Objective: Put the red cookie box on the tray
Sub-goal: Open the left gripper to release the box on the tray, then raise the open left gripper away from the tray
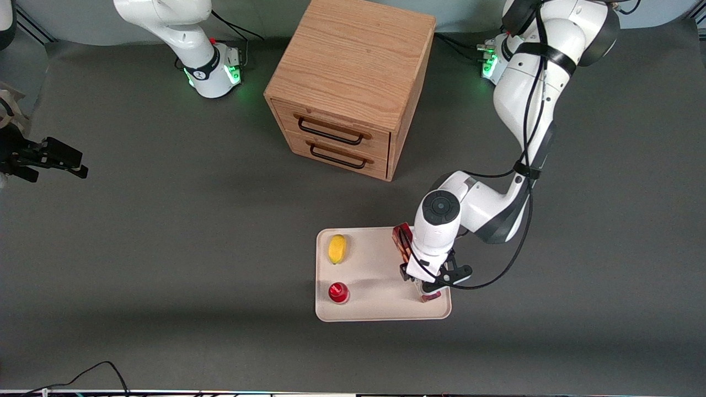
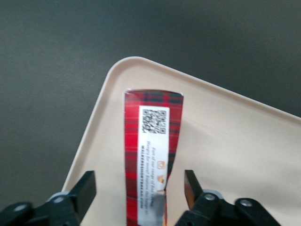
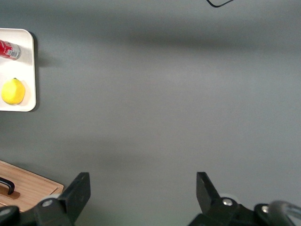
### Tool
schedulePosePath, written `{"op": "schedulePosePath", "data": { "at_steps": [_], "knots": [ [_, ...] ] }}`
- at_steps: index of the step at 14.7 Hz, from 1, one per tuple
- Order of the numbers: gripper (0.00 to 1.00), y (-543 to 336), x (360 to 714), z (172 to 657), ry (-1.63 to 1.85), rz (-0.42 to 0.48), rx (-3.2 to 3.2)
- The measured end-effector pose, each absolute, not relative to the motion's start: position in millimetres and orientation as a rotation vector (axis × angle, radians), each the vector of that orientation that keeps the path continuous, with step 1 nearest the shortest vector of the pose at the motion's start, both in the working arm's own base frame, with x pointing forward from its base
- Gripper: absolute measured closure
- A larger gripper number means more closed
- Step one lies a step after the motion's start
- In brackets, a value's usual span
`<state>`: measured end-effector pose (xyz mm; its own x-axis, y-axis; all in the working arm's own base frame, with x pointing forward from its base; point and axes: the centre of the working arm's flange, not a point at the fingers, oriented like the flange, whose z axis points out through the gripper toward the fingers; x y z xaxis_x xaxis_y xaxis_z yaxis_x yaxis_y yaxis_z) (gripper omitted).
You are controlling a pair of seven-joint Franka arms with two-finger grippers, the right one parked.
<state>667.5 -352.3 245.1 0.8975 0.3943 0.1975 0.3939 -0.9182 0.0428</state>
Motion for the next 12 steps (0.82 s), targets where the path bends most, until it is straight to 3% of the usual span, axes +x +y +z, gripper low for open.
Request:
{"op": "schedulePosePath", "data": {
  "at_steps": [1, 7, 12],
  "knots": [
    [0.0, -353, 670, 257, 0.659, 0.291, 3.073],
    [0.0, -349, 670, 386, 0.731, 0.044, 3.122],
    [0.0, -246, 661, 505, 0.422, 0.012, 3.191]
  ]
}}
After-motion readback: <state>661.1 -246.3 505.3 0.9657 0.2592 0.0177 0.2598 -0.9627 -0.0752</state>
